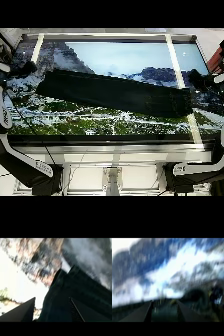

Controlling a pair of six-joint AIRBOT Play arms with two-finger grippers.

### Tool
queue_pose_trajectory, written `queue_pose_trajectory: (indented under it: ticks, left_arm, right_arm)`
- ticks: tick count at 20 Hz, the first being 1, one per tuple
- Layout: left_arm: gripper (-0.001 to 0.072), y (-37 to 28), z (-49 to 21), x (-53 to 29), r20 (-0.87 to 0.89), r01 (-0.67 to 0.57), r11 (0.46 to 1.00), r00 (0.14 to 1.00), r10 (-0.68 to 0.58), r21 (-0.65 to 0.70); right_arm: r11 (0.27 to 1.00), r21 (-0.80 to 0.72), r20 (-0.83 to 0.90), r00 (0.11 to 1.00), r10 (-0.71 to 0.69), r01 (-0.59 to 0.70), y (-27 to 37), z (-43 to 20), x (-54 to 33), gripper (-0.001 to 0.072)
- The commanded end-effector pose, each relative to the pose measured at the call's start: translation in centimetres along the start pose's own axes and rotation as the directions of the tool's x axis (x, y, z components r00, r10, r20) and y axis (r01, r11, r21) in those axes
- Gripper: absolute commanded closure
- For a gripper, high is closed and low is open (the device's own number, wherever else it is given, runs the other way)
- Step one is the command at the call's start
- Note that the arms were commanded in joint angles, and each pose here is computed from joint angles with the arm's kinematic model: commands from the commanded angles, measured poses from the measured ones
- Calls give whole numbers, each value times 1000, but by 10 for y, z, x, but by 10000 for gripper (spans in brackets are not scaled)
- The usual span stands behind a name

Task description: Fold the clothes and pants, and hang the long-sleeved shirts on hangers.

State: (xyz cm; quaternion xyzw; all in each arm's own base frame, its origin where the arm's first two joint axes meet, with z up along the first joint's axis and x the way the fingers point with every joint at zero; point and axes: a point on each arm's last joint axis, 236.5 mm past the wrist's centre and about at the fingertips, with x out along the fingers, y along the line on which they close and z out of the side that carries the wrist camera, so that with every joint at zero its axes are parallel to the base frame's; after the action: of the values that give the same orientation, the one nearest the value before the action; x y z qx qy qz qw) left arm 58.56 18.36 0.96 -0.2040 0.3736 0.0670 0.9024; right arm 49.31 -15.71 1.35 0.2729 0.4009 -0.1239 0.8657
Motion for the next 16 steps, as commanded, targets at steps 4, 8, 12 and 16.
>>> queue_pose_trajectory:
  ticks: [4, 8, 12, 16]
  left_arm:
    - [164, 0, -56, 9, -184, 254, 947, 939, -290, -199]
    - [161, -6, -73, 22, -247, 296, 926, 903, -351, -234]
    - [142, -6, -66, 31, -228, 279, 933, 916, -329, -227]
    - [142, 12, -85, 40, -311, 150, 976, 930, -194, -159]
  right_arm:
    - [996, -76, -283, 959, 17, -40, 7, -61, -15, 367]
    - [996, -72, -300, 954, 23, -46, 9, -65, -16, 367]
    - [996, -80, -294, 955, 22, -48, 8, -64, -16, 368]
    - [995, -88, -273, 962, 22, -47, 8, -59, -14, 368]
